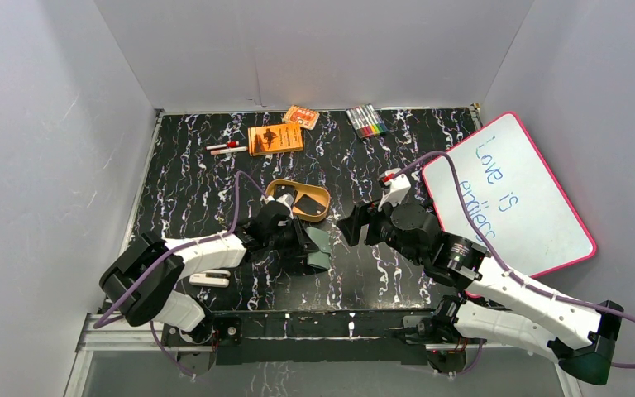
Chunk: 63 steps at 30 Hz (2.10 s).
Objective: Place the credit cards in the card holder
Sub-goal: Place the card holder at the center of the board.
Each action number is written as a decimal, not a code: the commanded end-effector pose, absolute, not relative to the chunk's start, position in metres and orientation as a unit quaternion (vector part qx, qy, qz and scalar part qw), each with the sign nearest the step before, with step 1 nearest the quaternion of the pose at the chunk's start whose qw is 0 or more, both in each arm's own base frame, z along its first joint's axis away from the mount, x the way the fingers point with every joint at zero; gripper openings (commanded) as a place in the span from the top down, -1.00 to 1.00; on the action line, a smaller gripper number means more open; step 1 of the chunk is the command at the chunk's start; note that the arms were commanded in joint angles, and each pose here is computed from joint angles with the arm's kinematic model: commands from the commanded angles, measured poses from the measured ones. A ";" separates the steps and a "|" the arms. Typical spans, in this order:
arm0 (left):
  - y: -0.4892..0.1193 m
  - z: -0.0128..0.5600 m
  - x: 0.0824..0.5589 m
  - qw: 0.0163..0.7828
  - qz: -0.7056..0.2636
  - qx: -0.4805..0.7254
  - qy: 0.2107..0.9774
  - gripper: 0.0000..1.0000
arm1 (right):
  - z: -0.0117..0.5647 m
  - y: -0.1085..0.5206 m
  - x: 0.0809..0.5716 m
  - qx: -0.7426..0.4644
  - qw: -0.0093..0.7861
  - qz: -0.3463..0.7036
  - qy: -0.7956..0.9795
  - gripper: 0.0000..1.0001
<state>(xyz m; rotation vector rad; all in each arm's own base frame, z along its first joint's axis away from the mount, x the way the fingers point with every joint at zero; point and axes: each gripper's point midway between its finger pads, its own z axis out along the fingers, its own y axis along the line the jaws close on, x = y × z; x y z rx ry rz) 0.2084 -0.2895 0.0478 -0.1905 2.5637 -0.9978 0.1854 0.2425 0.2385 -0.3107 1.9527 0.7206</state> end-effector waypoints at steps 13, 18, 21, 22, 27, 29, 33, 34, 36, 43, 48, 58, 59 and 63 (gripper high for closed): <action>-0.270 0.037 0.204 0.202 -0.310 -0.075 0.926 0.65 | 0.244 0.243 0.186 -0.115 0.503 0.312 0.798 -0.66; -0.275 0.050 0.204 0.210 -0.335 -0.069 0.916 1.00 | 0.245 0.243 0.185 -0.116 0.503 0.313 0.797 -0.66; -0.284 0.078 0.208 0.238 -0.378 -0.052 0.893 1.00 | 0.250 0.241 0.185 -0.117 0.508 0.313 0.794 -0.66; -0.289 0.090 0.210 0.249 -0.399 -0.043 0.881 1.00 | 0.253 0.239 0.185 -0.117 0.512 0.312 0.792 -0.66; -0.315 0.119 0.216 0.256 -0.456 -0.007 0.852 1.00 | 0.273 0.224 0.190 -0.116 0.541 0.289 0.782 -0.66; -0.328 0.115 0.223 0.241 -0.456 -0.004 0.857 1.00 | 0.281 0.216 0.191 -0.112 0.552 0.282 0.777 -0.66; -0.353 0.100 0.235 0.229 -0.447 0.004 0.864 1.00 | 0.293 0.204 0.190 -0.103 0.568 0.275 0.769 -0.66; -0.361 0.095 0.236 0.225 -0.444 0.007 0.867 1.00 | 0.294 0.202 0.190 -0.101 0.570 0.276 0.768 -0.66; -0.375 0.085 0.238 0.216 -0.433 0.010 0.875 1.00 | 0.293 0.200 0.188 -0.101 0.569 0.277 0.768 -0.66; -0.406 0.050 0.226 0.200 -0.372 0.050 0.905 1.00 | 0.287 0.200 0.186 -0.100 0.562 0.279 0.773 -0.66; -0.399 0.044 0.221 0.205 -0.349 0.054 0.913 0.61 | 0.285 0.199 0.186 -0.099 0.562 0.277 0.774 -0.66; -0.386 0.042 0.220 0.213 -0.331 0.052 0.918 0.11 | 0.283 0.201 0.185 -0.099 0.558 0.283 0.773 -0.66; -0.386 0.042 0.219 0.212 -0.330 0.051 0.919 0.09 | 0.282 0.201 0.185 -0.100 0.558 0.283 0.774 -0.66; -0.385 0.042 0.219 0.214 -0.326 0.051 0.919 0.05 | 0.282 0.200 0.184 -0.099 0.557 0.284 0.774 -0.66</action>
